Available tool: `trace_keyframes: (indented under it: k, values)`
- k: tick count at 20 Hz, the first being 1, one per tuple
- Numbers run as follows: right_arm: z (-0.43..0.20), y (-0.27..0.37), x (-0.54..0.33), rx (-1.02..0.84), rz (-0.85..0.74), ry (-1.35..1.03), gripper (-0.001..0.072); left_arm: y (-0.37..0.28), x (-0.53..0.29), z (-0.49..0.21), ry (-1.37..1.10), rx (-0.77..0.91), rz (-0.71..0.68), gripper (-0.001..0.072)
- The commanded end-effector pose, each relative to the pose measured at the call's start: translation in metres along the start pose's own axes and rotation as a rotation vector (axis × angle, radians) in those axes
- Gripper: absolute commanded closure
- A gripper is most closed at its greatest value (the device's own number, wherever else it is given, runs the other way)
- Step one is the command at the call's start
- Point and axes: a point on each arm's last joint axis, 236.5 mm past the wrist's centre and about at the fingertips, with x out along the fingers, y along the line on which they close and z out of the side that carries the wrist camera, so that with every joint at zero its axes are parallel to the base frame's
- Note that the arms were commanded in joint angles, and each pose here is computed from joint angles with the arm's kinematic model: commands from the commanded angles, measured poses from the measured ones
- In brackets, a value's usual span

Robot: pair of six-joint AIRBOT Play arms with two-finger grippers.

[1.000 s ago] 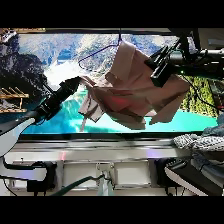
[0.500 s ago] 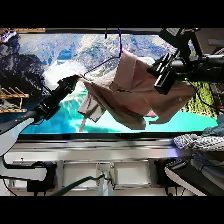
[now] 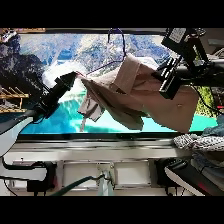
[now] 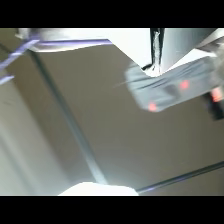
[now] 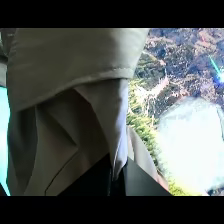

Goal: Fold the clothes and pants, and hang the long-sleeved shirts on hangers.

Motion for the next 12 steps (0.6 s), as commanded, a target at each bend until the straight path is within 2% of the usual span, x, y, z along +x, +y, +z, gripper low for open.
trace_keyframes:
  k: [1,4,6,9,12]
  values:
    - [-0.009,0.002,0.002,-0.003,0.014,0.038,0.0686,-0.071,0.017,0.021,-0.016,0.087,-0.207,0.0689]
    - [-0.013,0.001,0.005,-0.002,0.017,0.058,0.0686,-0.138,0.033,0.033,0.024,0.298,-0.339,0.0689]
    - [-0.017,-0.001,0.005,-0.005,0.007,0.075,0.0686,-0.165,0.037,0.027,0.125,0.444,-0.376,0.0689]
    - [-0.024,-0.006,0.003,-0.011,-0.019,0.103,0.0686,-0.156,0.033,0.010,0.331,0.655,-0.311,0.0689]
    - [-0.031,-0.013,-0.005,-0.021,-0.060,0.130,0.0686,-0.124,0.023,0.012,0.418,0.716,-0.182,0.0689]
